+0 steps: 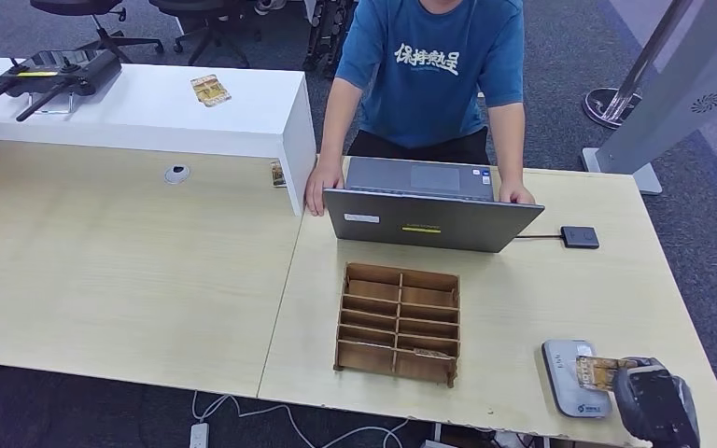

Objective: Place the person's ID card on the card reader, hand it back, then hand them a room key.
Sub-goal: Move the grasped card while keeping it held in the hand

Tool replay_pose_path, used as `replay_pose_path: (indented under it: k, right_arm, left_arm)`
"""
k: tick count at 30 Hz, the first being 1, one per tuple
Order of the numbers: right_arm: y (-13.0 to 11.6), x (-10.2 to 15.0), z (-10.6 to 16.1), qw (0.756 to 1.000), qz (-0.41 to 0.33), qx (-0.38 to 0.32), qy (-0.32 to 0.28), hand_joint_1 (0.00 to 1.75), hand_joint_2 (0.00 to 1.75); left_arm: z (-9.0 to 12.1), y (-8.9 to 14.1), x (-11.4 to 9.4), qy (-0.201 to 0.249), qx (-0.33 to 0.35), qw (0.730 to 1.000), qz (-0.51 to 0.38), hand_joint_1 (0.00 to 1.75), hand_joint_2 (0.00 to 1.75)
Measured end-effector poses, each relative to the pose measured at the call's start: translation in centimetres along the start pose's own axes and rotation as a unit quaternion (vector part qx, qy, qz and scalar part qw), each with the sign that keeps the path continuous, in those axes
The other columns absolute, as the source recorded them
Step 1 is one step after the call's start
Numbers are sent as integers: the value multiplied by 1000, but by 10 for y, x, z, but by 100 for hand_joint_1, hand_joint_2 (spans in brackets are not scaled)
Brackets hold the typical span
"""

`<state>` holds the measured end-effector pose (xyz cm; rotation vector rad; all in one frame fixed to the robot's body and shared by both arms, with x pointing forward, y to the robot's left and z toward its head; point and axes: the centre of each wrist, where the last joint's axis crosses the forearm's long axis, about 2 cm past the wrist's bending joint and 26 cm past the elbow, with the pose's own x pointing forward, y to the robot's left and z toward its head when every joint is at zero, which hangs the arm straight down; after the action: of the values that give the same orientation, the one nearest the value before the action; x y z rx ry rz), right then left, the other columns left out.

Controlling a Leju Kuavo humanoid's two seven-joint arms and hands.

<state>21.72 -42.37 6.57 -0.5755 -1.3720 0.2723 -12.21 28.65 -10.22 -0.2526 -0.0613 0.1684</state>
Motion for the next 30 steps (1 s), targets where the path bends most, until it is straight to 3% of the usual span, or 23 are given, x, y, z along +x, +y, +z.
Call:
replay_pose_path:
  k: [30]
  right_arm:
    - [37, 11, -10, 997, 18, 74, 22, 175, 175]
  left_arm:
    - [2, 8, 1, 7, -2, 1000, -9, 0, 0]
